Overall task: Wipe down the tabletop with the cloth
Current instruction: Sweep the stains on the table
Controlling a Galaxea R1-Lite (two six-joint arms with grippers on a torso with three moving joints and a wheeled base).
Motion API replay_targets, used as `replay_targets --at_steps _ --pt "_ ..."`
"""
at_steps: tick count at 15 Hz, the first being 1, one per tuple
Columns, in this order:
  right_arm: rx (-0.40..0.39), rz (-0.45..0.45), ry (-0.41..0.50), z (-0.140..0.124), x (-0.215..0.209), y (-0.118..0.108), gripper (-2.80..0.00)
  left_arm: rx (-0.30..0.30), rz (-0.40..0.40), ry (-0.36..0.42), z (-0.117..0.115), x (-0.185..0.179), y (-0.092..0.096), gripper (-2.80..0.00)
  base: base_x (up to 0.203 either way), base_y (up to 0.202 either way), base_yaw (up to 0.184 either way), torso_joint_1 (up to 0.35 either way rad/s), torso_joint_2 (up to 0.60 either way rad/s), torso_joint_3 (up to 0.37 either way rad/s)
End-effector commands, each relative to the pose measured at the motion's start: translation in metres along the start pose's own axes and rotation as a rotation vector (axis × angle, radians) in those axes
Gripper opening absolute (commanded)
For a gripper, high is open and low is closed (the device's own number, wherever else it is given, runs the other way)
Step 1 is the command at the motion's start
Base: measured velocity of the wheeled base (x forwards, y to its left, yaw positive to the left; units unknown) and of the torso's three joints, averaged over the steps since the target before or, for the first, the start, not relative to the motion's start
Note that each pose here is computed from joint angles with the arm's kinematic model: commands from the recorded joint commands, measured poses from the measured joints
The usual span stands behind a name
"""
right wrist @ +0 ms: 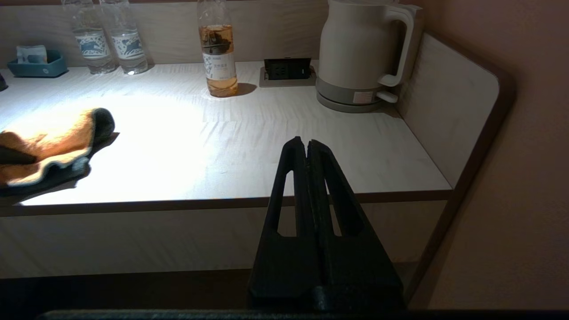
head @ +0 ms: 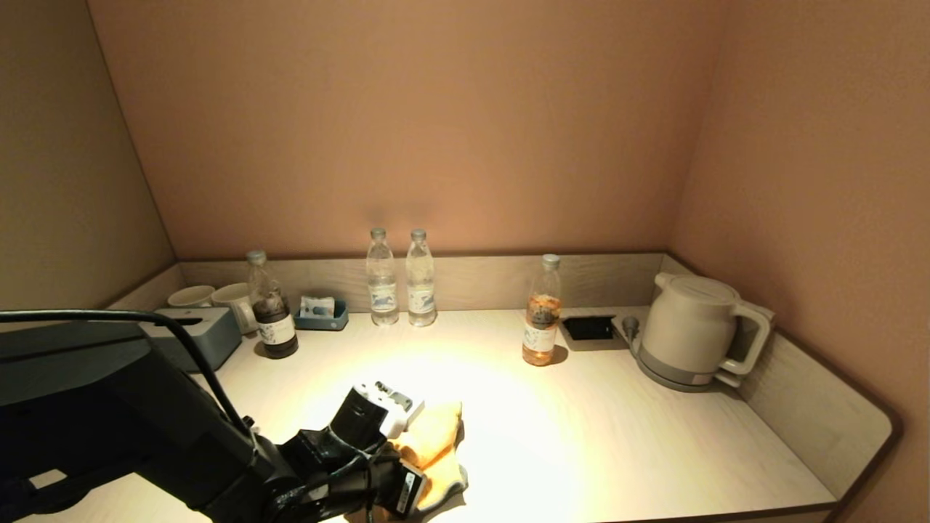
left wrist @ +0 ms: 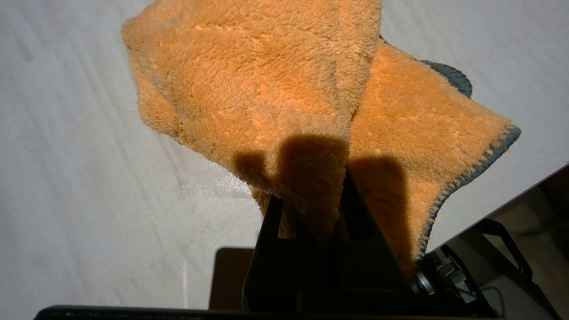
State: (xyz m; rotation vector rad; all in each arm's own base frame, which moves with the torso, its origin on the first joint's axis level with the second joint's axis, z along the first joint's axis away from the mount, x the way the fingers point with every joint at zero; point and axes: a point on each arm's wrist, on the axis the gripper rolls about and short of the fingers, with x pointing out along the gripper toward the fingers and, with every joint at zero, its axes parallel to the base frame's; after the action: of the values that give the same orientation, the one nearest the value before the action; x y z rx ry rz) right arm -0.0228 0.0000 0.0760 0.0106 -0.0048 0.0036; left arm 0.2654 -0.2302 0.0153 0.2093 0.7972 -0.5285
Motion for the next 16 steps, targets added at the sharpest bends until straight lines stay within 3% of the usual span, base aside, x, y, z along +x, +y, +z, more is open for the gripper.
replay_targets --at_steps 1,5,6,9,13,16 --pt "0.0 0.001 -0.001 0.0 0.0 0.0 -2.8 -0.045 0.054 -0.003 -0.009 -0.009 0.027 -2.8 0.0 0.0 0.0 0.0 0.0 0.0" --pt "0.0 0.001 -0.001 0.0 0.0 0.0 -2.8 -0.125 0.187 -0.02 -0.014 -0.018 0.091 -2.8 0.0 0.0 0.0 0.0 0.0 0.0" --pt "0.0 0.001 -0.001 0.0 0.0 0.0 -2.8 -0.131 0.206 -0.025 -0.015 -0.02 0.099 -2.8 0.0 0.0 0.0 0.0 0.0 0.0" --pt "0.0 0.001 -0.001 0.0 0.0 0.0 -2.8 -0.205 0.325 -0.027 -0.022 -0.023 0.156 -2.8 0.0 0.0 0.0 0.0 0.0 0.0" --pt "0.0 0.001 0.0 0.0 0.0 0.0 -2.8 -0.221 0.363 -0.044 -0.016 0.002 0.182 -2.8 0.0 0.0 0.0 0.0 0.0 0.0" --pt "0.0 0.001 0.0 0.0 0.0 0.0 -2.8 -0.19 0.339 -0.1 0.005 0.021 0.176 -2.8 0.0 0.0 0.0 0.0 0.0 0.0"
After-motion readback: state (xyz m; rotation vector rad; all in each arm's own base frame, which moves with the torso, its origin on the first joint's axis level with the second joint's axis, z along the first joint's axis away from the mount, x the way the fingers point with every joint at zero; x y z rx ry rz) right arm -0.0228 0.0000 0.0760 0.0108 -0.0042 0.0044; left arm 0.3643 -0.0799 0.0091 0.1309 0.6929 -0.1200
